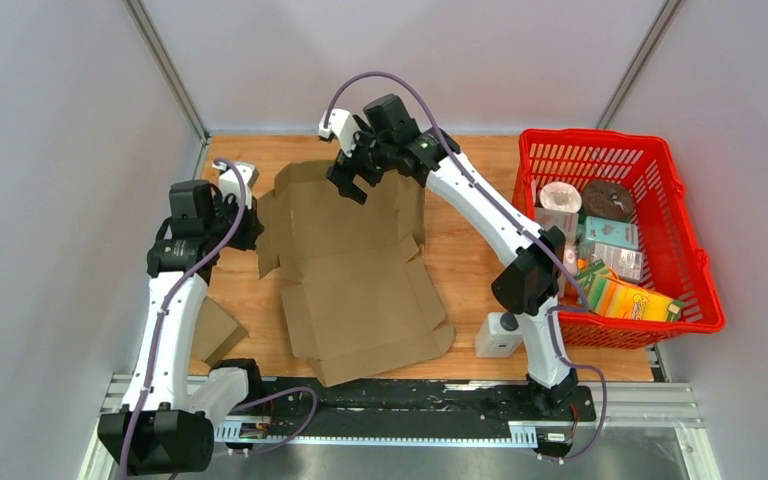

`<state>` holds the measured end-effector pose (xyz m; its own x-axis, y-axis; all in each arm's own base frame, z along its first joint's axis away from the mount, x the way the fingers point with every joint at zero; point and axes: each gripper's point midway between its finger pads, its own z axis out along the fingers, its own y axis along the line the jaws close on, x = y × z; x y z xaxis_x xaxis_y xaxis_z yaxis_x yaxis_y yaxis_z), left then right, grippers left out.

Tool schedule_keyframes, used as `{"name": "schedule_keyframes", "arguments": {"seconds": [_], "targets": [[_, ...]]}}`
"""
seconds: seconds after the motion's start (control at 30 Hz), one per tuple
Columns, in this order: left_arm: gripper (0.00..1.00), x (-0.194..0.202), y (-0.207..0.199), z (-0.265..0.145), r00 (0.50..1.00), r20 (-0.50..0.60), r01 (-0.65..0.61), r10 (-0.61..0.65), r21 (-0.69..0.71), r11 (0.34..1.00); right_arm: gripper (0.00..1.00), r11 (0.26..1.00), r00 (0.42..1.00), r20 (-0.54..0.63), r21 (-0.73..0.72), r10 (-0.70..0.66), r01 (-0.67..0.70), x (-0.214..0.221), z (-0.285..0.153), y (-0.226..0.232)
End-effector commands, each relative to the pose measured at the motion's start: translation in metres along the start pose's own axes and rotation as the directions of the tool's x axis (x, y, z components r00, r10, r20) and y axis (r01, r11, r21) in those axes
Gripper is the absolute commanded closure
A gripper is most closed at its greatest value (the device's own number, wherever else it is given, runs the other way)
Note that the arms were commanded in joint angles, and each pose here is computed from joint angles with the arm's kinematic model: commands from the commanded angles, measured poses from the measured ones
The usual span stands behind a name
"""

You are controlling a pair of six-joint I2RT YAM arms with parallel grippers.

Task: Fold the paper box

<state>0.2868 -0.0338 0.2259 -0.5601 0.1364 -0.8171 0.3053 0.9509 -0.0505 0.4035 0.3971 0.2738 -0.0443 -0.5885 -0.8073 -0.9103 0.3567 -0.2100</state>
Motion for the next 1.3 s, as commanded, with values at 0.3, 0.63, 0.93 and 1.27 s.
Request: {"name": "schedule_keyframes", "arguments": {"seconds": [0.3,0.63,0.93,1.27], "targets": [[1.0,-0.012,-0.014,0.001,0.977,0.084,-0.202,0.195,0.082,0.976,0.0,0.999,0.997,0.064,0.011,-0.052,0.051,0.008,0.043,-0.042],[1.0,-0.004,-0.012,0.005,0.969,0.055,-0.244,0.241,0.065,0.968,0.0,0.998,0.994,0.098,0.05,-0.052,0.047,0.008,0.054,-0.063],[1.0,-0.008,0.002,0.005,0.966,0.052,-0.252,0.253,-0.014,0.968,0.31,0.991,0.996,0.078,-0.128,0.043,-0.033,0.024,0.055,-0.036],[1.0,-0.048,0.015,0.019,0.957,0.179,-0.214,0.227,-0.088,0.973,0.92,0.956,0.968,0.174,-0.263,0.179,-0.129,-0.009,0.006,0.001]]}}
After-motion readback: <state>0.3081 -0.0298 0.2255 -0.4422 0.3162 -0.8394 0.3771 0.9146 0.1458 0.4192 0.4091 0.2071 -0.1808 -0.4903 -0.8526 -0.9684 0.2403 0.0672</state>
